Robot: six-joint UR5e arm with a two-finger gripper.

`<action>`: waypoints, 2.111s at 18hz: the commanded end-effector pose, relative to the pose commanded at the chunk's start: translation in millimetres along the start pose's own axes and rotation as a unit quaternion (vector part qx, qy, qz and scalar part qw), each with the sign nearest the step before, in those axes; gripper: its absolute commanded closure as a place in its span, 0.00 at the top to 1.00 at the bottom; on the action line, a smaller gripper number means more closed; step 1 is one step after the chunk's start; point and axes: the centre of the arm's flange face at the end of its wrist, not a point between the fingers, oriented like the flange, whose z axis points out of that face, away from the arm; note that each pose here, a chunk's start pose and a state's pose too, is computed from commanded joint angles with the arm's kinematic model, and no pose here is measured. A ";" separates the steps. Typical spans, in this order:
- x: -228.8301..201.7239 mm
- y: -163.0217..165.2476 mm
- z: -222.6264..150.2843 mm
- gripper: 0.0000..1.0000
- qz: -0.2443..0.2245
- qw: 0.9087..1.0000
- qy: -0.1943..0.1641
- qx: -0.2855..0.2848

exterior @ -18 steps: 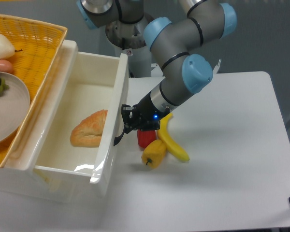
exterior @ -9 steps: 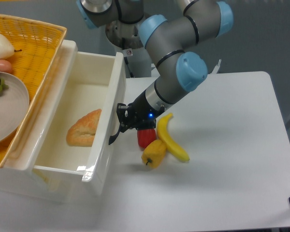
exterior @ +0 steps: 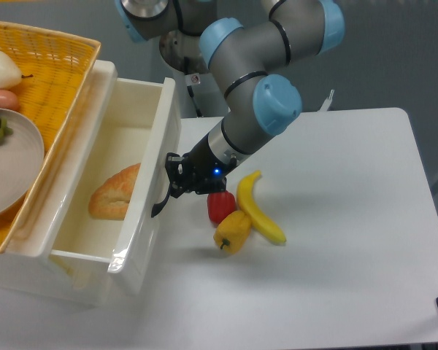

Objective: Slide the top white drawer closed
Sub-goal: 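Push the drawer front with the gripper into the cabinet until shut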

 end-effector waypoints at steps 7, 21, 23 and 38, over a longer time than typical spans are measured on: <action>10.2 -2.5 7.3 0.14 0.001 1.000 0.001 -0.005; 39.3 -9.5 31.5 0.15 0.006 1.000 0.003 -0.025; 40.9 -9.8 32.6 0.15 0.007 1.000 0.003 -0.026; 70.6 -17.7 52.1 0.15 0.011 0.999 0.000 -0.035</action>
